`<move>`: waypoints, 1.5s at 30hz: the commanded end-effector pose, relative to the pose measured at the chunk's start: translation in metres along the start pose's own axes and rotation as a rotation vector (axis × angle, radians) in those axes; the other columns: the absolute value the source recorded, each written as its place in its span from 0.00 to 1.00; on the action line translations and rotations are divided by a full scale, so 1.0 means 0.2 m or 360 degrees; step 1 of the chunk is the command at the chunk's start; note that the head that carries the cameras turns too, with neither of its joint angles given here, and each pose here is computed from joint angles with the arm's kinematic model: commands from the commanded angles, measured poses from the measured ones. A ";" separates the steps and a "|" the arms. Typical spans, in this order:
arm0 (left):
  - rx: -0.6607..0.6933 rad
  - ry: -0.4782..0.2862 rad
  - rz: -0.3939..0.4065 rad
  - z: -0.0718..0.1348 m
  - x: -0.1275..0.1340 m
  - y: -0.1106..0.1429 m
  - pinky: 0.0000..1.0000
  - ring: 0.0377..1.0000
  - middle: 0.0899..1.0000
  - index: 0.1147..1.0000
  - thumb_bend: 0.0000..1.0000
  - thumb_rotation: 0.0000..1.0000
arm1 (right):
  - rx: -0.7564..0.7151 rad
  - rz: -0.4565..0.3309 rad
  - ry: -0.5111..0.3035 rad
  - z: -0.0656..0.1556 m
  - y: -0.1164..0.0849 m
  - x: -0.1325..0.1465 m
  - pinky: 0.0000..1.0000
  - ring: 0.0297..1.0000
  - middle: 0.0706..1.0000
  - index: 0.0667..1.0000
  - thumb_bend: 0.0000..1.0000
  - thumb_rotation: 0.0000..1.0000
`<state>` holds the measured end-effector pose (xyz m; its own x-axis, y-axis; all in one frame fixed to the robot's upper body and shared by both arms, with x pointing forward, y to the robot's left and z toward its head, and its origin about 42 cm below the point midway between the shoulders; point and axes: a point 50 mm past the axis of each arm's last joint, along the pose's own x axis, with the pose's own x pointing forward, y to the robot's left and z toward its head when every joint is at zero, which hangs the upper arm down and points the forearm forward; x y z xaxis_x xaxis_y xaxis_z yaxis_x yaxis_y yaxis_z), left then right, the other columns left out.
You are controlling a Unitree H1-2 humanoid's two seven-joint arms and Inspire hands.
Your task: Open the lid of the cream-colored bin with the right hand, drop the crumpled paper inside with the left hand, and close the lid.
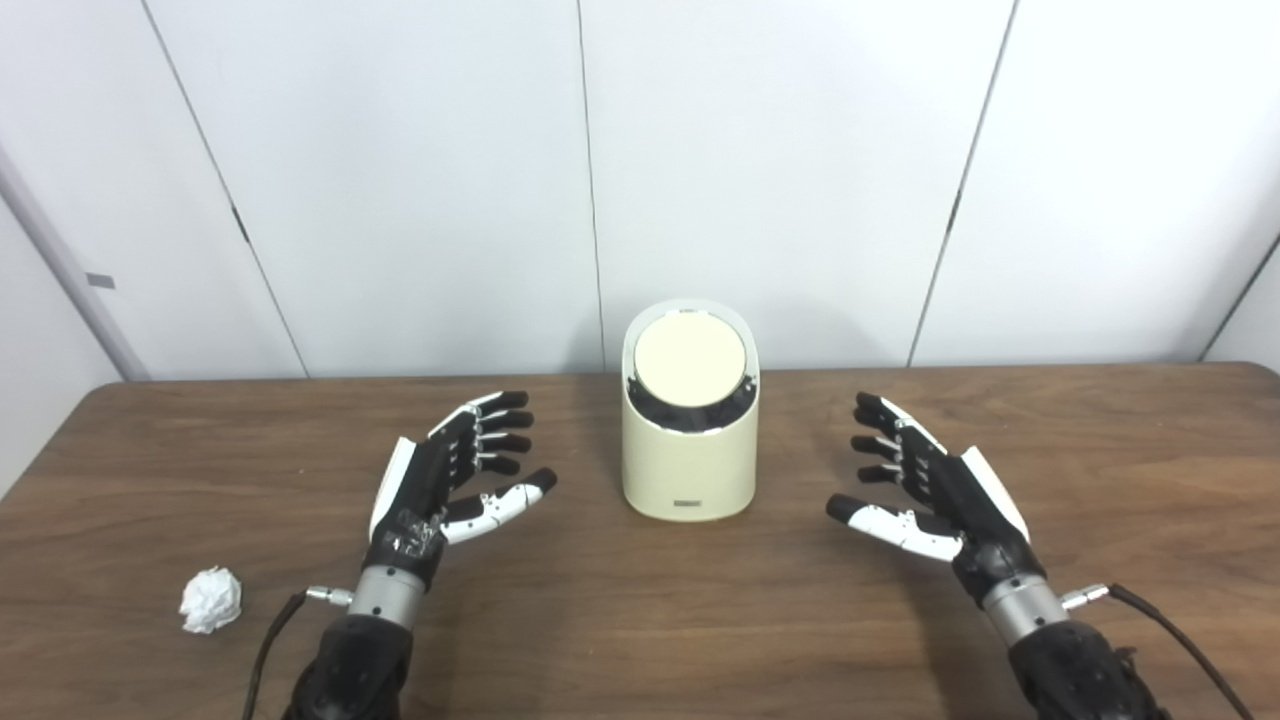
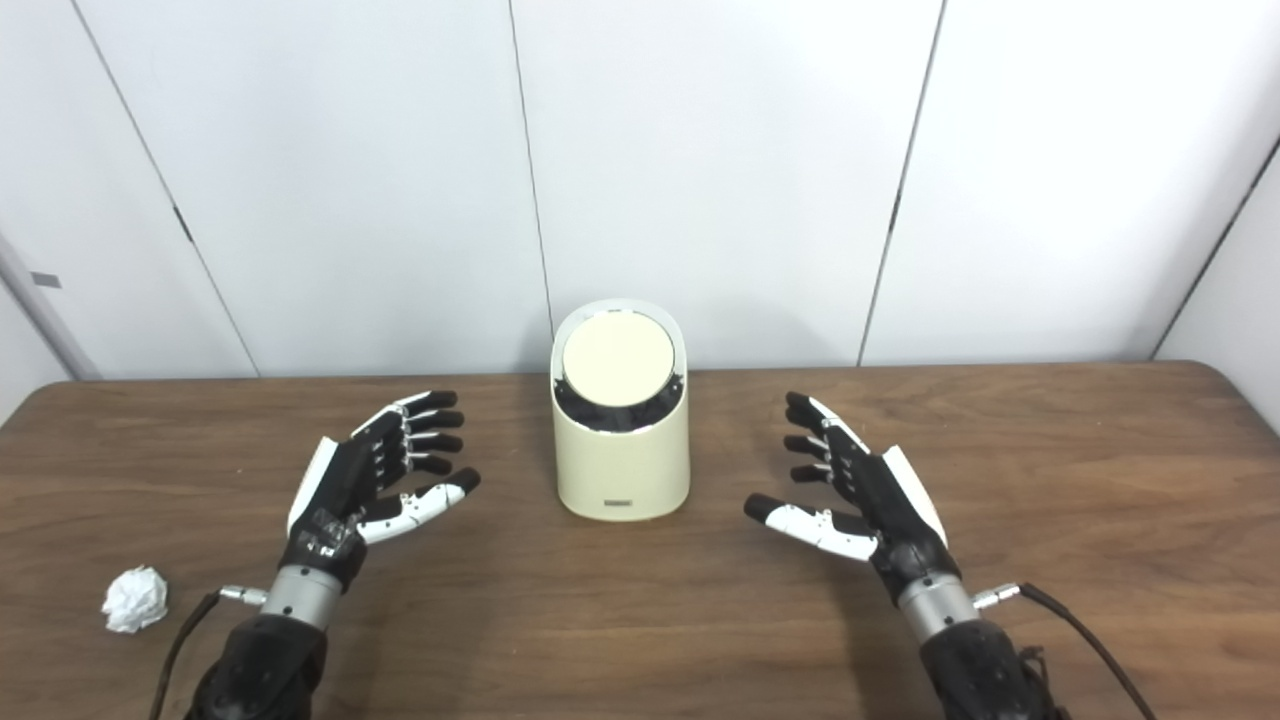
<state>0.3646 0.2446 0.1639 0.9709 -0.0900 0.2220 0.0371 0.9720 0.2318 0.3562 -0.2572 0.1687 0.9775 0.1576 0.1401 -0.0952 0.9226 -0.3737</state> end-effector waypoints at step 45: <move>0.0019 -0.0113 0.0008 0.05 0.02 -0.03 0.61 0.67 0.72 0.77 0.64 0.08 | -0.0305 -0.0178 -0.0330 0.74 0.10 0.53 0.69 0.83 0.88 0.89 0.78 0.40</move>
<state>0.3616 0.2402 0.1551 0.9752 -0.0931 0.2009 0.0434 0.9700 0.2391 0.4258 -0.1752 0.2861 0.9417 0.1502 0.3011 0.0274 0.8576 -0.5136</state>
